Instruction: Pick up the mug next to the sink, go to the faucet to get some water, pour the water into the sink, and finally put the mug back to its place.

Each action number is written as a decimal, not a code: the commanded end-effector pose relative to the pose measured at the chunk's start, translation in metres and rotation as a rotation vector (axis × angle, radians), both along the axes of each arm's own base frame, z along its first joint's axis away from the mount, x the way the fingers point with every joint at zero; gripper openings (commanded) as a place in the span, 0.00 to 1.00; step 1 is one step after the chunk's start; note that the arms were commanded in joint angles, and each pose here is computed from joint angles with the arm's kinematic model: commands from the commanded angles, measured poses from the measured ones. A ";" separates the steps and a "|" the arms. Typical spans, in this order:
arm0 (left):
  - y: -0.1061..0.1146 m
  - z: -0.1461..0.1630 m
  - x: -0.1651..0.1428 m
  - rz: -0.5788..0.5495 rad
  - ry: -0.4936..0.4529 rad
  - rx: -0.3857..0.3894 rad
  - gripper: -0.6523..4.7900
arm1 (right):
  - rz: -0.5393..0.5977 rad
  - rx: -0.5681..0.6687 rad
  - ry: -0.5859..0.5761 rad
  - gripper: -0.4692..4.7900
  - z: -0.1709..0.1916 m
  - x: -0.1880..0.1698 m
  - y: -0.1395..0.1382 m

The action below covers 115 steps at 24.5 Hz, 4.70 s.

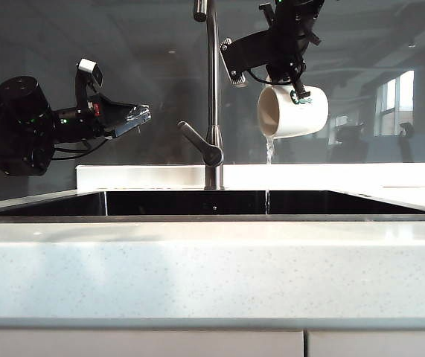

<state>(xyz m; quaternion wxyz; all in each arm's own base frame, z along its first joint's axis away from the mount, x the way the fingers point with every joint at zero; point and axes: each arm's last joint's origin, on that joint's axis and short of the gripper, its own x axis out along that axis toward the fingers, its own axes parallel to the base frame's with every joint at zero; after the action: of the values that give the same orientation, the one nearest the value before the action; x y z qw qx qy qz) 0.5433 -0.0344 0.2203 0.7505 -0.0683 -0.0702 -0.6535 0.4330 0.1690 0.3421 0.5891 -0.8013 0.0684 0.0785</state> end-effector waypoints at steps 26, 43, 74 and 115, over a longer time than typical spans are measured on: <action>-0.002 0.006 -0.003 -0.009 -0.001 -0.010 0.56 | -0.266 0.708 0.085 0.07 0.013 -0.020 -0.014; -0.001 0.007 -0.002 0.007 0.039 -0.052 0.56 | -0.357 1.713 0.060 0.07 -0.077 -0.067 -0.171; -0.006 0.007 -0.002 0.001 0.039 -0.055 0.56 | -0.379 1.685 -0.097 0.28 -0.154 -0.100 -0.237; -0.007 0.001 0.004 0.001 0.153 -0.052 0.56 | -0.253 1.880 -0.103 0.07 -0.100 -0.280 -0.196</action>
<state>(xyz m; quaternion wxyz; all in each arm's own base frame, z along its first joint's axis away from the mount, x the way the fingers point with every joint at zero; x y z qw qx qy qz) 0.5490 -0.0422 0.2169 0.7518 -0.1453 -0.0198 -0.6428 0.1531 -0.0267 0.2391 0.9987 0.0125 0.0485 0.0005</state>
